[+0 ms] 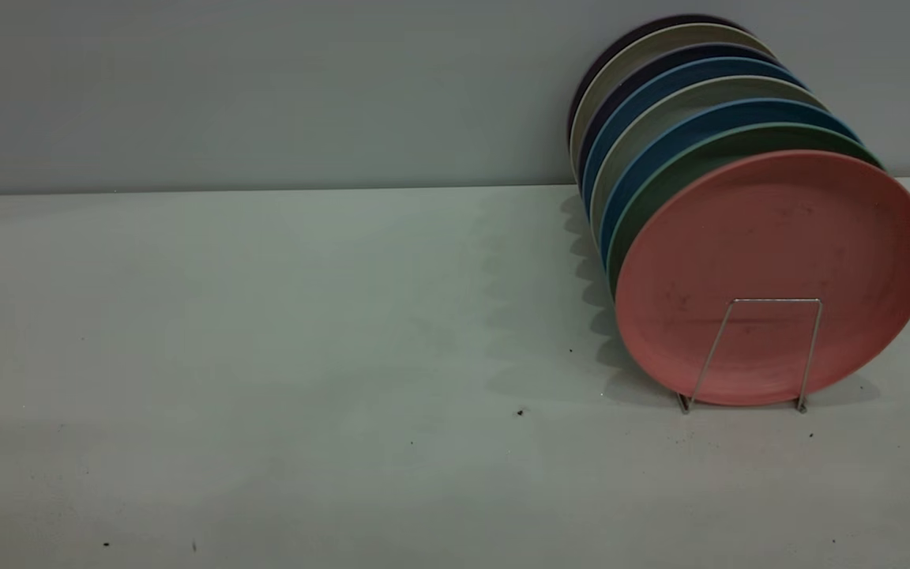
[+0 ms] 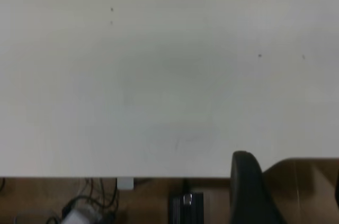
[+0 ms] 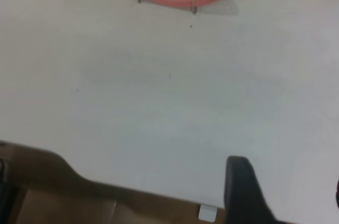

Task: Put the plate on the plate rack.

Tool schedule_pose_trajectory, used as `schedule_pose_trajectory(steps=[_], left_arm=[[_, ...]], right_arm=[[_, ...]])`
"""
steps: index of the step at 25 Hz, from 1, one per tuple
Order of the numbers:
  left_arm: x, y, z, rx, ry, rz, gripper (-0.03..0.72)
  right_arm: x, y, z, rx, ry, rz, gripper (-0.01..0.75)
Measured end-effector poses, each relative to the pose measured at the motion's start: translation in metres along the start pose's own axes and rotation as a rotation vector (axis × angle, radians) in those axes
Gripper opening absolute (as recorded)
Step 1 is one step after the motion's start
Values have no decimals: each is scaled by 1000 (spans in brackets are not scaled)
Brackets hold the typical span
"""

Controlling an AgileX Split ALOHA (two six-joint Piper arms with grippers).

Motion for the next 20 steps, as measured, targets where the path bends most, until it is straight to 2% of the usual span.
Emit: schedule_pose_trajectory(steps=[10,20], left_arm=[[16,-1,4,-13,-165,-2,429],[19,-2,5,-17,-190,1,429]], right_arm=[[22,2,1,17,-182,19,430],[22,2,1,19,-184,19,419]])
Point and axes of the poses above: a point on each arm's last joint axis where the gripper is mounted, x pointing back along that axis away from the gripper, y along the wrist's bending axis when the last joint is at zero, z = x × y, the point moved 9 cm from there along -x, pointing out along that axis toward the gripper, and after that the axes turned 3 degrees about -x, right-handed, at the moved point
